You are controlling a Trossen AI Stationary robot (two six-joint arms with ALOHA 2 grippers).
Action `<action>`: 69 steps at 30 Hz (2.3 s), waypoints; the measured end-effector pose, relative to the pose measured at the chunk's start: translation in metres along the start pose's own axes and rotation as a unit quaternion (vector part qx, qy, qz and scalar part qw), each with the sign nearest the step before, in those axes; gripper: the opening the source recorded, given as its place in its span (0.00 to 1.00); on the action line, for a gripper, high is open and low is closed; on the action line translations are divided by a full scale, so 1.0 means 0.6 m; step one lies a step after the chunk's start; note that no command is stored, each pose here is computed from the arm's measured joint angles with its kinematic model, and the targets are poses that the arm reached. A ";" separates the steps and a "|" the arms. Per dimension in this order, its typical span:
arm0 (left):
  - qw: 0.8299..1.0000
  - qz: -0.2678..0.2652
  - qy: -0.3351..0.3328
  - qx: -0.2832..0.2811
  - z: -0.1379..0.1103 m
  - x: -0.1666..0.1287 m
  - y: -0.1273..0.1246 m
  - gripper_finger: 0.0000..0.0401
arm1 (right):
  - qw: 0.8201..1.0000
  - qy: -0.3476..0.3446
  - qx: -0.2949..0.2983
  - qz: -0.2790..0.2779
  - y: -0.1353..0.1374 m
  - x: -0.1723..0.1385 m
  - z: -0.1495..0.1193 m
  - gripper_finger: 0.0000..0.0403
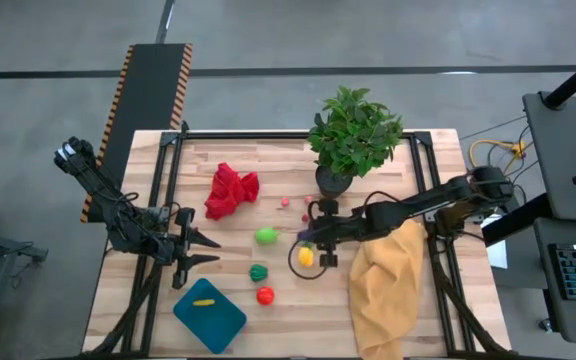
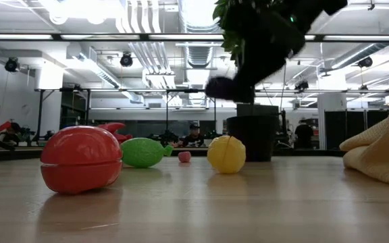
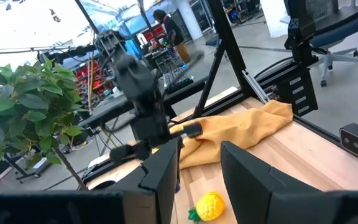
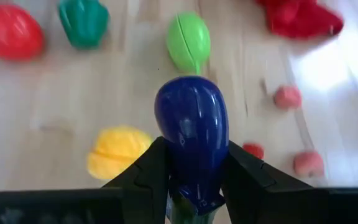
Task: Pick and placing Produce into tupperware
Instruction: Put the purple eggplant into the blue bin
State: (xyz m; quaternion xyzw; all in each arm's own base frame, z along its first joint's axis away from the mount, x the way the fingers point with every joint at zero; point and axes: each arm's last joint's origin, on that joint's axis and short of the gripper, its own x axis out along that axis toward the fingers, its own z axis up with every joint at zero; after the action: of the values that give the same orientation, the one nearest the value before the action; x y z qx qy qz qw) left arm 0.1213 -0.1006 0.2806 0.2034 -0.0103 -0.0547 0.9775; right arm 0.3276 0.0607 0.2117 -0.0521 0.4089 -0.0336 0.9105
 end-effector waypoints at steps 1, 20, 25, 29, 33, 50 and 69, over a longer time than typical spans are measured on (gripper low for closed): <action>1.000 0.000 0.000 0.000 0.000 0.000 0.000 0.27 | 1.000 -0.011 0.001 0.003 0.002 -0.004 0.007 0.27; 1.000 0.006 0.006 -0.001 -0.001 0.002 -0.001 0.27 | 0.979 -0.190 -0.032 0.069 0.103 -0.012 0.094 0.27; 1.000 0.007 0.005 -0.002 -0.001 0.001 -0.001 0.27 | 0.970 -0.223 -0.034 0.086 0.136 -0.001 0.116 0.27; 1.000 0.007 0.003 -0.004 0.000 0.000 0.001 0.27 | 0.965 -0.237 -0.051 0.096 0.173 0.016 0.141 0.27; 1.000 0.007 0.003 -0.004 -0.001 0.000 0.001 0.27 | 0.960 -0.246 -0.085 0.100 0.215 0.049 0.164 0.27; 1.000 0.005 0.009 0.001 -0.003 0.000 0.000 0.27 | 0.955 -0.261 -0.091 0.105 0.288 0.169 0.226 0.27; 1.000 0.005 0.009 0.001 -0.003 -0.002 0.001 0.27 | 0.962 -0.222 -0.073 0.143 0.311 0.207 0.235 0.27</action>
State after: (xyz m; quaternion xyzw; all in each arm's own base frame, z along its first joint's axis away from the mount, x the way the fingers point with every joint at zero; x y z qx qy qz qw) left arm 0.1204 -0.0993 0.2794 0.2050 -0.0027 -0.0483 0.9776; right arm 0.5190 0.2422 0.1899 -0.0654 0.2013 0.1392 0.9674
